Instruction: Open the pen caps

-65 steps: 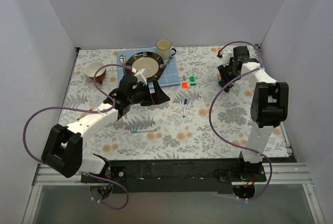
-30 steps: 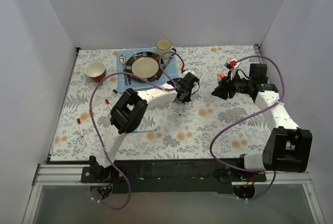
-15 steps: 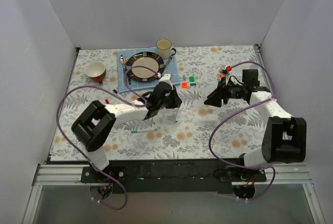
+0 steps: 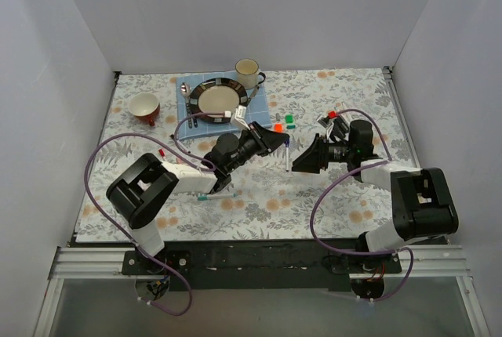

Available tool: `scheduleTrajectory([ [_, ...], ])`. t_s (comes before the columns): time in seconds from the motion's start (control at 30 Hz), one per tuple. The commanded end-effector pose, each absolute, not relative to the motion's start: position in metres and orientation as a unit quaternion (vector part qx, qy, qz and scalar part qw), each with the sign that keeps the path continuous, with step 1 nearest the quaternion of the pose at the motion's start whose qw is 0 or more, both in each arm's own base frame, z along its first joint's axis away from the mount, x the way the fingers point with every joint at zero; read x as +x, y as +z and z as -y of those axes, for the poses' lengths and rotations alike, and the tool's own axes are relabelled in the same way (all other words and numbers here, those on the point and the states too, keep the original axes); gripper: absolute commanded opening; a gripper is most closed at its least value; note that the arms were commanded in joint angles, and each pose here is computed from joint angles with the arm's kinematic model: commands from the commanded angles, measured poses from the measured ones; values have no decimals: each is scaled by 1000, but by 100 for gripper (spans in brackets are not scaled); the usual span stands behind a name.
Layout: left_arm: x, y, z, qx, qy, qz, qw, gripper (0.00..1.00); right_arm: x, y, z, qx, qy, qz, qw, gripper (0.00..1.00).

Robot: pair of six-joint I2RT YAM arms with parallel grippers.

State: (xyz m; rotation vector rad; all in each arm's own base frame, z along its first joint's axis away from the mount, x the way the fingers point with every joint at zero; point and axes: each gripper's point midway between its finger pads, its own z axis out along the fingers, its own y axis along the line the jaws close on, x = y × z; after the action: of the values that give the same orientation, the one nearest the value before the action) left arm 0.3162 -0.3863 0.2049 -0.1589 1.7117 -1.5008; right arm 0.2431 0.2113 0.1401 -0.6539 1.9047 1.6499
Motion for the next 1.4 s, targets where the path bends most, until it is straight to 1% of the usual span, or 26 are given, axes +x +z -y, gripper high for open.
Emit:
scheduleTrajectory([
  [0.0,312,235,402,-54,-634,-646,422,0,249,169,-216,-257,634,-670,289,72],
  [0.23,315,227,413,-56,-628,-651,423,0,244,170,-220,-241,648,-671,269,65],
  [0.3,314,226,418,-56,-628,-652,421,0,245,171,-222,-242,649,-671,264,56],
  [0.33,316,225,421,-56,-626,-654,421,0,243,171,-221,-247,652,-668,258,48],
  [0.37,316,224,423,-57,-625,-656,420,0,243,170,-221,-250,655,-667,251,23],
  [0.4,316,223,424,-57,-623,-658,419,0,243,173,-221,-256,658,-664,247,10],
  [0.43,316,223,424,-55,-623,-658,419,0,243,174,-221,-258,659,-663,245,2],
  [0.47,315,224,425,-53,-624,-658,418,0,243,175,-221,-263,659,-661,245,1],
  [0.5,313,224,426,-47,-624,-660,415,3,244,173,-221,-264,655,-664,246,1],
  [0.53,312,215,427,-44,-613,-676,407,10,248,176,-222,-271,649,-663,256,1],
  [0.57,312,221,429,-29,-612,-675,412,25,249,179,-221,-280,641,-662,267,1],
  [0.6,307,221,432,-13,-613,-677,407,30,250,165,-220,-280,626,-678,265,1],
  [0.67,306,217,435,0,-607,-686,401,39,259,172,-220,-303,602,-681,286,1],
  [0.73,302,210,440,21,-600,-699,388,43,256,167,-219,-314,597,-683,282,1],
  [0.87,300,206,445,52,-589,-709,385,43,253,167,-218,-322,600,-677,279,1],
  [1.0,304,216,440,64,-572,-706,413,43,251,167,-218,-340,601,-666,282,1],
  [1.2,307,221,441,88,-563,-708,416,41,250,165,-217,-341,606,-665,273,1],
  [1.3,308,222,440,92,-560,-708,420,36,249,165,-217,-341,607,-664,272,1],
  [1.37,308,223,438,94,-562,-706,421,29,249,165,-217,-340,608,-664,271,1],
])
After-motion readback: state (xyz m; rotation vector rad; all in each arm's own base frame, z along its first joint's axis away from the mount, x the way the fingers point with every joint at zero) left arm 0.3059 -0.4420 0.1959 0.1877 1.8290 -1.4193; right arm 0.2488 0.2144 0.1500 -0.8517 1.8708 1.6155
